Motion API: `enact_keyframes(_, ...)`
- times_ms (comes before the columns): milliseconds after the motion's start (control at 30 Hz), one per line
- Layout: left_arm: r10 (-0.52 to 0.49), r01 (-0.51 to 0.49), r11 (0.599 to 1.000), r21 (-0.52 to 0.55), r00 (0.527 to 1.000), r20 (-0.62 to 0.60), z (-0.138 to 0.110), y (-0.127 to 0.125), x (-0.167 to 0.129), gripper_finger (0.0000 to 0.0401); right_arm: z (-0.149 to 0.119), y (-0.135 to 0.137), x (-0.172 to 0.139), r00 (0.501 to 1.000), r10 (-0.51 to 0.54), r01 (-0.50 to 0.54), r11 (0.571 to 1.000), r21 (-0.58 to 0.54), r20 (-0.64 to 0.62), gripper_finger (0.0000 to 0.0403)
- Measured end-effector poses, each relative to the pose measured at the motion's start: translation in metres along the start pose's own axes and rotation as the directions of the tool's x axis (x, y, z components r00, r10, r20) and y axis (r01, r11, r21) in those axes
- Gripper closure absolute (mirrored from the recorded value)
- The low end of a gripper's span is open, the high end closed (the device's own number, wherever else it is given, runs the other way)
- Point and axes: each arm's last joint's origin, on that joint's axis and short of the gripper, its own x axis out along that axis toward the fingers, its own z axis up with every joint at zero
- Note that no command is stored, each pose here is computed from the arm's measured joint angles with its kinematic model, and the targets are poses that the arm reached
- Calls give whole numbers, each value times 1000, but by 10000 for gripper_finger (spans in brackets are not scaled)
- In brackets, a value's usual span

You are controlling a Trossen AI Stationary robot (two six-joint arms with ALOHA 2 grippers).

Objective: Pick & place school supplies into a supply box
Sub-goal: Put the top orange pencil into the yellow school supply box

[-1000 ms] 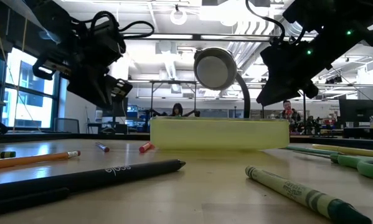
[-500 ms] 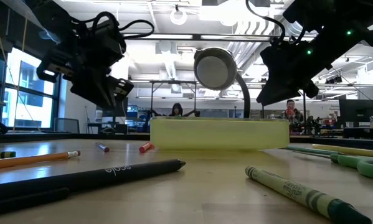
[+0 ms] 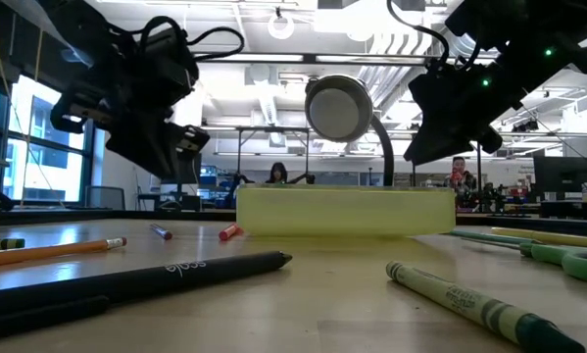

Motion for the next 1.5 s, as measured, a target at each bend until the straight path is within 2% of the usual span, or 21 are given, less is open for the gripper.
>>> enact_keyframes(133, 60, -60, 998, 7, 997, -54, 1, -3, 3, 327, 0, 0, 0, 1000, 6, -6, 1000, -5, -5, 311)
enact_keyframes(300, 28, -27, 1000, 12, 999, -36, 3, -6, 4, 327, 0, 0, 0, 1000, 6, -6, 1000, -7, -5, 311)
enact_keyframes(600, 35, -36, 999, 32, 999, 15, 7, -4, 4, 327, 0, 1, 0, 1000, 18, -18, 1000, -6, -15, 311)
enact_keyframes(1067, 61, -63, 997, 38, 997, 43, 11, -1, 4, 327, -4, 5, -1, 979, 156, -157, 988, 3, -130, 311)
enact_keyframes(1267, 61, -61, 998, -9, 997, 53, 12, -1, 3, 327, -5, 6, -1, 965, 201, -202, 979, 10, -168, 311)
enact_keyframes(1367, 85, -85, 996, -20, 996, 16, 9, -1, 4, 327, -5, 6, -1, 961, 212, -214, 977, 12, -178, 311)
enact_keyframes(1500, 131, -131, 991, -13, 991, 34, 12, 2, 3, 327, -5, 6, -1, 961, 212, -213, 977, 12, -177, 311)
